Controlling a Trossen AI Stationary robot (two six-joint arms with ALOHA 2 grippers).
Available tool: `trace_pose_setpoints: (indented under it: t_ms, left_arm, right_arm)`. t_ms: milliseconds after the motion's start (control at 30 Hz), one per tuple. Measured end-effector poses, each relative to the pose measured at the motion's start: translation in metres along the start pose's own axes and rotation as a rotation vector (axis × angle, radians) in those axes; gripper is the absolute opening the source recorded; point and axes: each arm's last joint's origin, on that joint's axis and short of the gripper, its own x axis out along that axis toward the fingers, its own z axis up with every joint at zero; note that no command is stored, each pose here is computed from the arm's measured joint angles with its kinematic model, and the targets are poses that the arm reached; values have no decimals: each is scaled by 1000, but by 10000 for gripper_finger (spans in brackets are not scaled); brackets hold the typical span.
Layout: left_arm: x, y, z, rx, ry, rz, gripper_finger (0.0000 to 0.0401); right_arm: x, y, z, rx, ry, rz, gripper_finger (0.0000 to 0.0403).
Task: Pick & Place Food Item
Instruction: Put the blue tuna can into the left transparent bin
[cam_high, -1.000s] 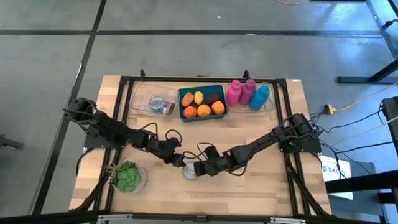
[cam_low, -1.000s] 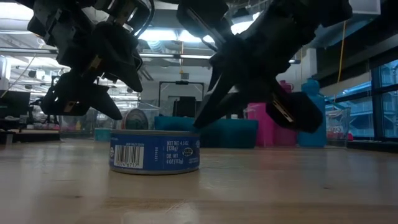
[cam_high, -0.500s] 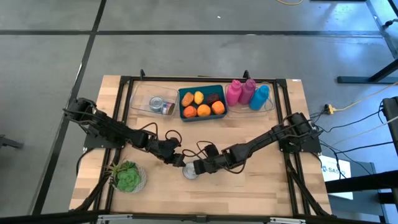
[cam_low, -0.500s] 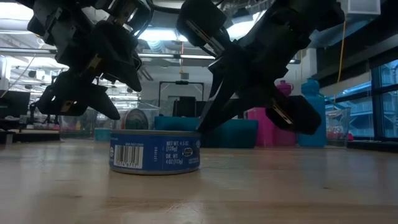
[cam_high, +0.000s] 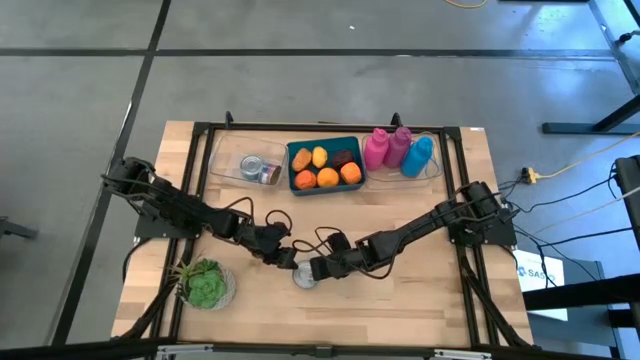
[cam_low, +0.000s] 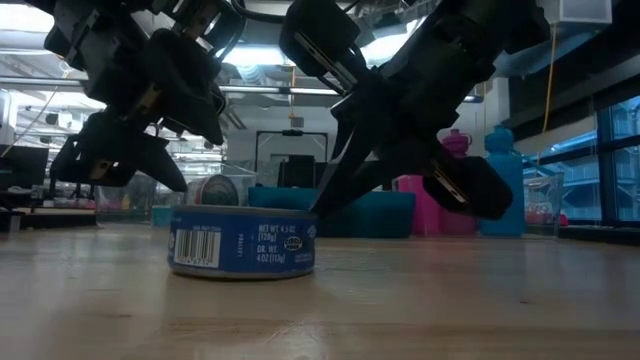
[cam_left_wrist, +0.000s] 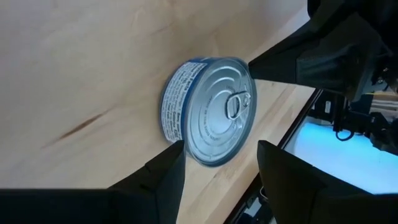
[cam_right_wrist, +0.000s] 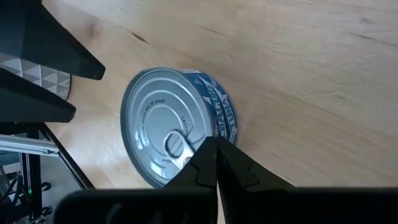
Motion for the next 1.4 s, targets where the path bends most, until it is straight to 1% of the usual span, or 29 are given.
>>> trace_pose_setpoints:
  t_ms: [333, 700, 967, 1033, 1167, 1300, 1400]
  left_arm:
    - [0, 0, -1, -37, 17, -1, 192]
    - [0, -1, -1, -49, 18, -7, 192]
    - [14, 4, -2, -70, 43, 31, 194]
    - [18, 3, -2, -66, 48, 41, 199]
    - [20, -1, -1, -50, 51, 25, 221]
    - [20, 0, -1, -62, 41, 32, 247]
    - [20, 0, -1, -68, 41, 33, 259]
  right_arm:
    - [0, -1, 0, -3, -7, -11, 0]
    - [1, -2, 0, -7, -8, -16, 0]
    - [1, -3, 0, -14, -15, -18, 0]
    - [1, -4, 0, -17, -16, -24, 0]
    - [2, -5, 1, -24, -16, -32, 0]
    - [2, -4, 1, -28, -16, -29, 0]
    - [2, -4, 0, -28, -16, -29, 0]
